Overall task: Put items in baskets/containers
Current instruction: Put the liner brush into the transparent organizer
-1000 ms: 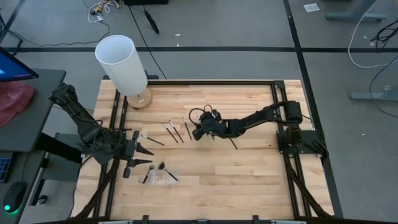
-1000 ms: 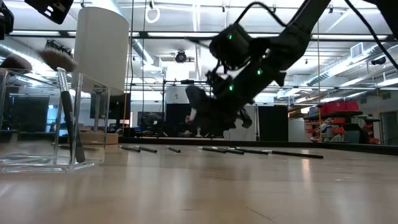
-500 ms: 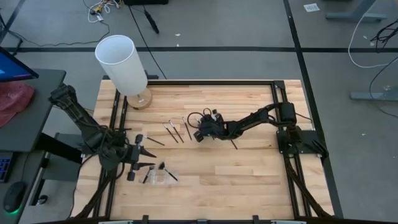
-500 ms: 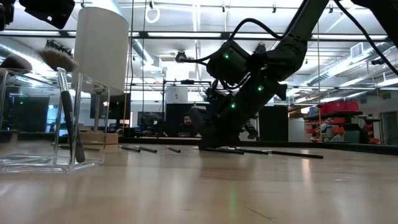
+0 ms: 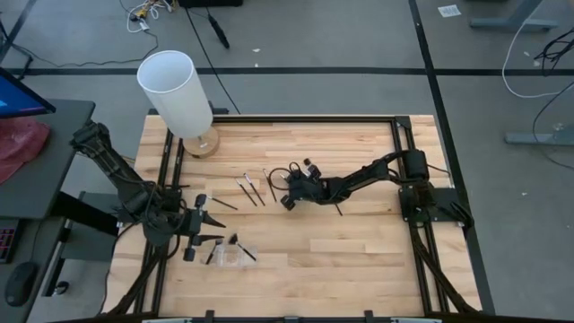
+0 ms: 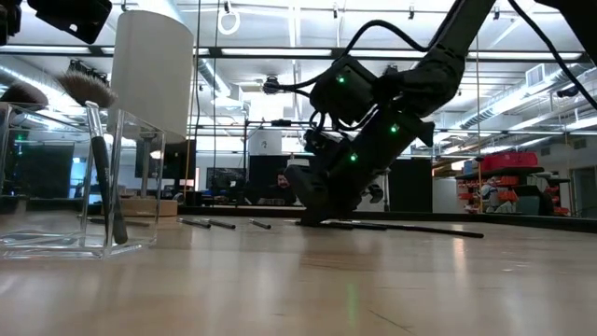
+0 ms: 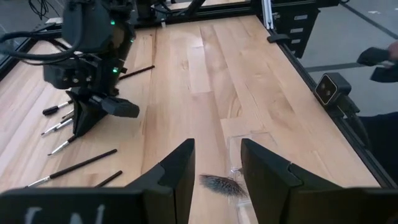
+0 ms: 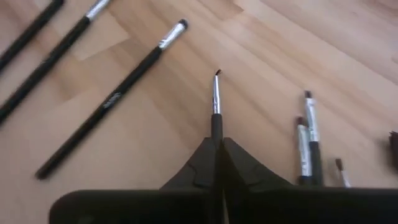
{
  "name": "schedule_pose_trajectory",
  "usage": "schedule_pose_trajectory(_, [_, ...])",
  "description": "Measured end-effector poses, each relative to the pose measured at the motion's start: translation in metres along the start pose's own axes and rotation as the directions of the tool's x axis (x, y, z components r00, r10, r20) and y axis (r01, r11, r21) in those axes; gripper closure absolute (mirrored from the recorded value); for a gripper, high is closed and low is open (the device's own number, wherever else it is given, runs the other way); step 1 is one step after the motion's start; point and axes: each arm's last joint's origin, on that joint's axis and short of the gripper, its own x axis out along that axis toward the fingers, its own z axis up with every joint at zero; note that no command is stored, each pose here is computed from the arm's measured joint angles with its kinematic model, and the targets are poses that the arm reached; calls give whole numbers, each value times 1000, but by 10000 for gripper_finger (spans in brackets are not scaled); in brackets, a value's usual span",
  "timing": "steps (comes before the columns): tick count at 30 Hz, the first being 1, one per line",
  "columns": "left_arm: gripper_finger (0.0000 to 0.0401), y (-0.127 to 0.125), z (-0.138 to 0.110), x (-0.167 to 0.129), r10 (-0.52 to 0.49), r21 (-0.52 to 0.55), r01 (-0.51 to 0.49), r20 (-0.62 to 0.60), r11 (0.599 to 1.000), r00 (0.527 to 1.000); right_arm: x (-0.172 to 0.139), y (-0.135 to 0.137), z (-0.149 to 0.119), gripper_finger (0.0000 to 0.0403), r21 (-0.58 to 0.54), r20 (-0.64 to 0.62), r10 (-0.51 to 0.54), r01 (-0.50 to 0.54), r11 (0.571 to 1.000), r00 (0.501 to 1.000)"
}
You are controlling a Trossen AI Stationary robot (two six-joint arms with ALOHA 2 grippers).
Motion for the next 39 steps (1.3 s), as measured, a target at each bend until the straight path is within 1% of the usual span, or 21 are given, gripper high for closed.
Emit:
schedule_pose_trajectory(3, [268, 0, -1, 0, 2, 7, -2, -8, 1000, 1000, -9, 11, 2, 398, 2, 56, 47, -47, 999, 997])
schedule_pose_trajectory(5, [268, 1, -2, 0, 6, 16, -6, -20, 1000, 1000, -16, 20, 9, 398, 3, 118, 96, -97, 995, 988])
schedule_pose_trajectory(8, [268, 1, -3, 0, 9, 24, -9, -28, 1000, 1000, -27, 31, 23, 398, 23, 259, 150, -161, 987, 954])
schedule_pose_trajectory(11, [268, 1, -4, 0, 10, 30, -9, -31, 999, 999, -37, 43, 29, 398, 22, 364, 199, -222, 975, 910])
schedule_pose_trajectory(13, [268, 2, -4, 0, 19, 40, -18, -28, 999, 999, -47, 52, 33, 398, 5, 440, 242, -272, 962, 865])
schedule_pose_trajectory(16, [268, 3, -3, 0, 68, 56, -67, -10, 996, 998, -62, 64, 40, 398, -18, 558, 290, -338, 941, 777])
schedule_pose_trajectory(19, [268, 4, -2, 0, 117, 60, -117, 16, 991, 993, -80, 73, 45, 398, -47, 661, 319, -387, 921, 679])
schedule_pose_trajectory(21, [268, 4, 0, 0, 128, 68, -130, 36, 989, 991, -93, 80, 49, 398, -81, 714, 353, -429, 900, 605])
schedule_pose_trajectory(23, [268, 3, 4, 0, 120, 79, -125, 64, 989, 991, -102, 88, 52, 398, -135, 735, 401, -462, 877, 546])
schedule_pose_trajectory(27, [259, 2, 11, 0, 109, 76, -118, 116, 990, 987, -118, 104, 64, 398, -239, 752, 466, -466, 852, 466])
schedule_pose_trajectory(30, [235, 6, 15, 4, 92, 75, -101, 123, 992, 988, -129, 115, 73, 398, -312, 752, 508, -452, 836, 421])
schedule_pose_trajectory(35, [177, 3, 24, 18, -1, 95, -15, 166, 995, 986, -141, 126, 82, 398, -372, 757, 530, -414, 831, 383])
schedule_pose_trajectory(37, [162, 0, 27, 25, -7, 120, -17, 199, 993, 980, -142, 127, 83, 398, -374, 757, 531, -412, 831, 382])
schedule_pose_trajectory(39, [158, -5, 31, 32, -10, 157, -28, 235, 987, 972, -143, 128, 83, 398, -376, 755, 532, -413, 830, 383])
